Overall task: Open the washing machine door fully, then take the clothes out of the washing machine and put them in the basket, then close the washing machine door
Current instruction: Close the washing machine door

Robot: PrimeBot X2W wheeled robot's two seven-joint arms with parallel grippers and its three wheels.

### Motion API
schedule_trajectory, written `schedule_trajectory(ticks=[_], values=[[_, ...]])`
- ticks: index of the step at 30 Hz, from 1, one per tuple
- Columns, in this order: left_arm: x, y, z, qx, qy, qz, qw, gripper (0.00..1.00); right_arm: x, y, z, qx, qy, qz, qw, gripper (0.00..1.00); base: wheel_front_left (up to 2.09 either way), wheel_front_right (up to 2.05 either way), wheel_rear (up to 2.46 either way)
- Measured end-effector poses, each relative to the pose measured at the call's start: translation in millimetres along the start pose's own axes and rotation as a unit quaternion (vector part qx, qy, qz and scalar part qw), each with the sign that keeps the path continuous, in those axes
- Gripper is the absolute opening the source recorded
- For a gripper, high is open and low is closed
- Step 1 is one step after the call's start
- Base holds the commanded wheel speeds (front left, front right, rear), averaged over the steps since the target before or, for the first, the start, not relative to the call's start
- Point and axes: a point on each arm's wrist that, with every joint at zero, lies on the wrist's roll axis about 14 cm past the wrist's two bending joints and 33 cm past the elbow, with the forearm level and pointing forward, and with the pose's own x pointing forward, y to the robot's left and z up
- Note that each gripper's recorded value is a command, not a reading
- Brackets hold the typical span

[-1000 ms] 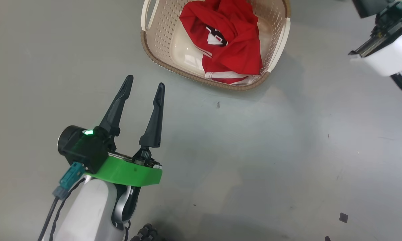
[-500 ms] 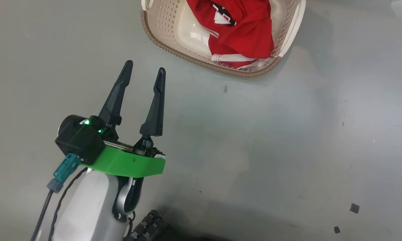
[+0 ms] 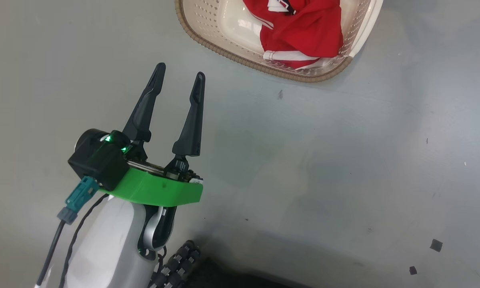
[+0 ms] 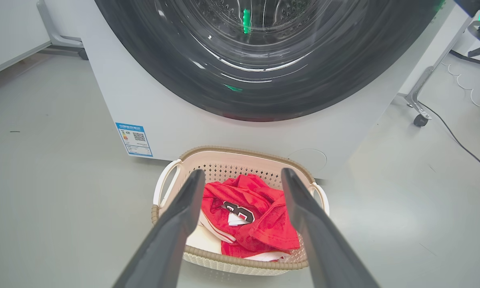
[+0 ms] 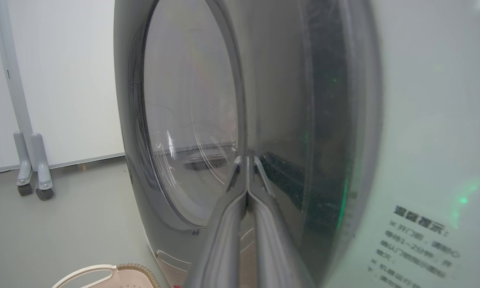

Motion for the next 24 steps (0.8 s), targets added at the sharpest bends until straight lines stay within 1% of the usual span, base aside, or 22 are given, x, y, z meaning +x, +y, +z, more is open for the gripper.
schedule_trajectory(ticks=[11,24], values=[[-1,2,-5,-0.002,0.007,0.004,1.0,1.0,6,-12,-7,0.008,0.007,-0.012,1.0,0.0,0.0,0.0,0.0],[1,0,-3,-0.003,0.007,0.002,1.0,1.0,10,-11,-8,0.013,0.003,-0.015,1.0,0.0,0.0,0.0,0.0]])
